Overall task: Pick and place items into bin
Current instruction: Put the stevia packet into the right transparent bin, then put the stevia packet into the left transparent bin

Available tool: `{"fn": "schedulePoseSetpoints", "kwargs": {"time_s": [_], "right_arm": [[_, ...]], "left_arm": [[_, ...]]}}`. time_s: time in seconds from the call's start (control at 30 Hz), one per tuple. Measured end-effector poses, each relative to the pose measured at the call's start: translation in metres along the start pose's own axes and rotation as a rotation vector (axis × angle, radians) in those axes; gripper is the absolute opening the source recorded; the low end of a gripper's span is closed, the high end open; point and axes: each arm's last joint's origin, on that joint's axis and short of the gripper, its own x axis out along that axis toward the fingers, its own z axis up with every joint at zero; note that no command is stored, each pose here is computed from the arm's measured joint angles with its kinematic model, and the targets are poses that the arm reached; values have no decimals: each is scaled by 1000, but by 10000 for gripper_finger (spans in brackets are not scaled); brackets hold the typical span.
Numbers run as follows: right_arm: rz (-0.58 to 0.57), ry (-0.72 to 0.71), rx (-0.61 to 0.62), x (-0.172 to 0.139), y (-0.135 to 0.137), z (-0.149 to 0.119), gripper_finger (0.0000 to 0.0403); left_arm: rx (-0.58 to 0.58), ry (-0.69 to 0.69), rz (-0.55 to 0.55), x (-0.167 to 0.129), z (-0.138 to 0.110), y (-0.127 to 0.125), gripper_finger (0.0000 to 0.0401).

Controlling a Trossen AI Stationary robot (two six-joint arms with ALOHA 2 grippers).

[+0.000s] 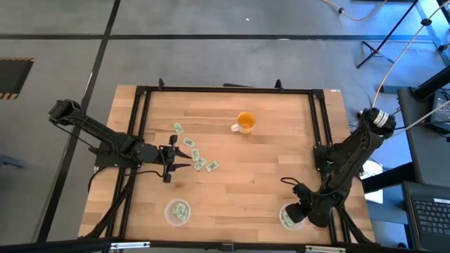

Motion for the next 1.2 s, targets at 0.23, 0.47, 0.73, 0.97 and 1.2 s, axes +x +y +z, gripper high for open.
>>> {"fn": "schedulePoseSetpoints", "kwargs": {"time_s": [0.23,0.47,0.73,0.97,1.2], "right_arm": [[-13,-7,-45,1,-1,1,59],[-15,-7,-69,1,-1,1,124],[-53,-44,-76,-13,-4,6,135],[-133,-321,-161,-58,3,17,135],[-252,-465,-162,-92,14,32,135]], "left_arm": [[0,0,0,0,0,0,116],[0,1,-2,0,0,0,116],[1,1,-3,0,0,0,116],[-82,-10,66,1,1,4,116],[-127,24,21,7,-1,13,116]]}}
